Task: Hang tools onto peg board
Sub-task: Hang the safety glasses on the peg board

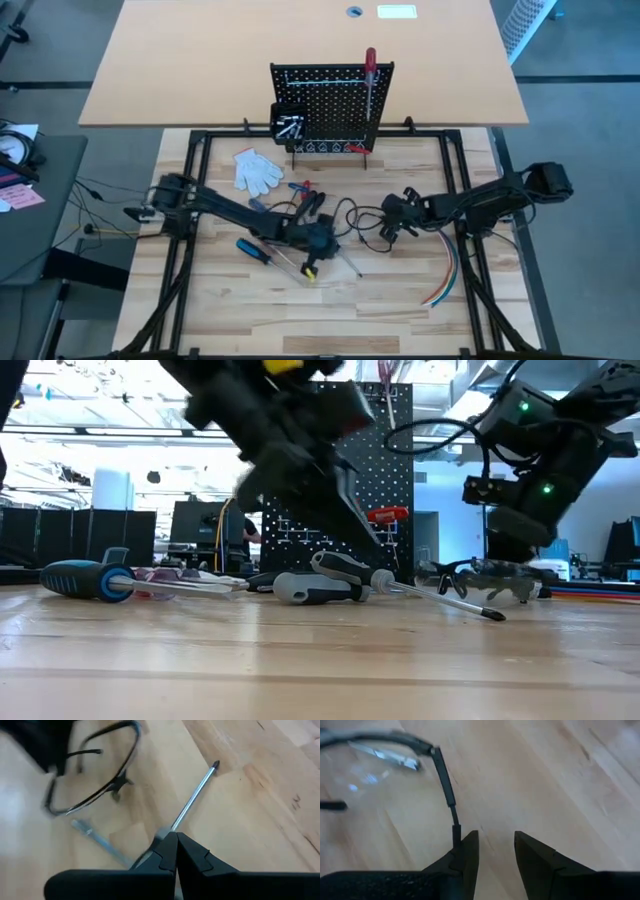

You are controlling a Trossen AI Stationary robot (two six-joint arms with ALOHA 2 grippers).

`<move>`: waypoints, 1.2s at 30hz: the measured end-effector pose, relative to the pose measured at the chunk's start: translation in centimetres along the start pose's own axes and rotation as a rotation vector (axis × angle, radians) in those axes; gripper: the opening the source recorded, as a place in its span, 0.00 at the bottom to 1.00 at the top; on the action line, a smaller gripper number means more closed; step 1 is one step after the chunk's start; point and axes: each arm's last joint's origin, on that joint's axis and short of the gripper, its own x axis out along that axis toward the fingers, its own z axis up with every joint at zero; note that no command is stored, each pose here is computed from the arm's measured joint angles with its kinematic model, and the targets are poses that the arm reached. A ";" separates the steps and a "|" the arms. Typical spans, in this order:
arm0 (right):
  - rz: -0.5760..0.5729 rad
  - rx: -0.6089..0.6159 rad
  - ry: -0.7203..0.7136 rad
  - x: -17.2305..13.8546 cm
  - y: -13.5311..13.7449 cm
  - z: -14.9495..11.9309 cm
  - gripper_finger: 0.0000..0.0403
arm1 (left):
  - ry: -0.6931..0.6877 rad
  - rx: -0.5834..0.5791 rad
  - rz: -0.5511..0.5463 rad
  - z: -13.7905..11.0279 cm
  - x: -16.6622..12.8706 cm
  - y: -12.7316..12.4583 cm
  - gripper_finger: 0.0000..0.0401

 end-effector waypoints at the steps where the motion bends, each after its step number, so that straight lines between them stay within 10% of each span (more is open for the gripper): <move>1: 0.011 0.008 -0.017 0.0 0.1 0.2 0.33 | -0.006 0.005 -0.011 0.1 0.6 0.2 0.00; 14: 0.163 0.030 -0.080 -0.5 1.7 0.7 0.33 | 0.081 -0.010 -0.001 1.9 6.6 3.5 0.00; 36: 0.151 -0.066 -0.157 -4.9 3.7 1.1 0.33 | 0.206 -0.069 0.042 3.3 2.3 3.3 0.00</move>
